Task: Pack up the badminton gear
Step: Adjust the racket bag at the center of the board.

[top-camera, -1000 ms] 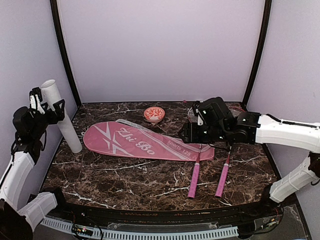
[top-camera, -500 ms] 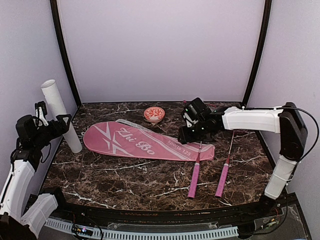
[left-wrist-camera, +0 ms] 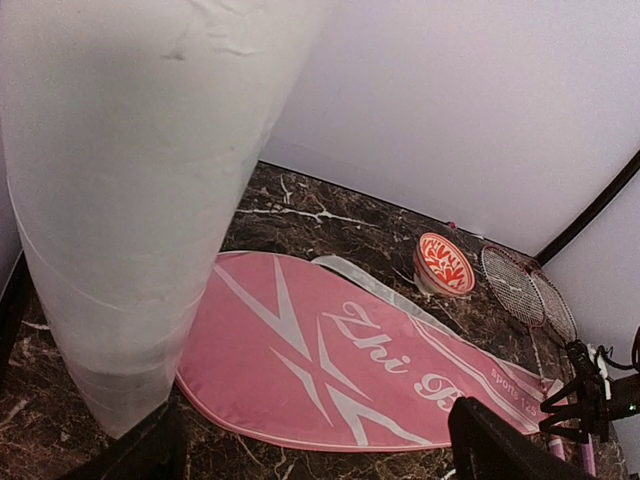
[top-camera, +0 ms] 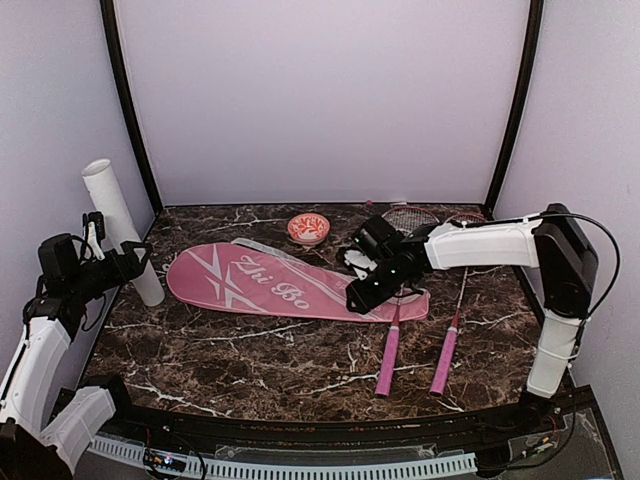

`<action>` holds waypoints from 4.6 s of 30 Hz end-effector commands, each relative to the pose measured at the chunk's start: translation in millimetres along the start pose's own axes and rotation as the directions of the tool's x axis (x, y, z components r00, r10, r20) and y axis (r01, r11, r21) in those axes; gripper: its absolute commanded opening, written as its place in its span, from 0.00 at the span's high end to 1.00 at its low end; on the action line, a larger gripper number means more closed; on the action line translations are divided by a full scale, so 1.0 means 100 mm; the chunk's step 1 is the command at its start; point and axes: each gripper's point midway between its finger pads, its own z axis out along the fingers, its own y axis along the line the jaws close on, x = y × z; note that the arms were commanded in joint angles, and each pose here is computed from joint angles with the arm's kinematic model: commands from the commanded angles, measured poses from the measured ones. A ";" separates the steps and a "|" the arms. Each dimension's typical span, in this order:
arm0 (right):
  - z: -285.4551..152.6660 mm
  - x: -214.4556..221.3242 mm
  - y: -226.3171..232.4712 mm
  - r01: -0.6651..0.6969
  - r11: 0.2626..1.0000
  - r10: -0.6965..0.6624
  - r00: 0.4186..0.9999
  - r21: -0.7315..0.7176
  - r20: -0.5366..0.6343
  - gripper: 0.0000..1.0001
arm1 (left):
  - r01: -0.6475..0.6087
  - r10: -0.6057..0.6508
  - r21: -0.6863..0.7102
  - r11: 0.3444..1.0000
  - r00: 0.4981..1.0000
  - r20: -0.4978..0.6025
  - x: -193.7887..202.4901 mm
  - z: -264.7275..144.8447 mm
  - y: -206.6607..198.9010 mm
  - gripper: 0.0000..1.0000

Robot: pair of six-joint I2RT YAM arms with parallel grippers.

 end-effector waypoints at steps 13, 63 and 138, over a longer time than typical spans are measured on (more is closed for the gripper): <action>0.33 0.22 -0.10 0.213 0.967 -0.201 0.974 0.137 -0.100 0.60 | -0.015 0.016 0.052 0.999 1.000 -0.011 0.03 0.00 -0.08 0.09; -0.31 -0.28 1.01 -0.233 0.972 0.231 0.968 0.009 0.101 0.48 | -0.068 0.097 0.186 0.980 0.983 -0.155 0.47 0.03 -0.62 0.16; -0.55 0.59 0.51 -0.540 0.839 0.542 0.841 -0.065 0.011 0.35 | -0.040 0.096 0.126 0.991 0.872 -0.480 2.22 0.91 -1.32 0.15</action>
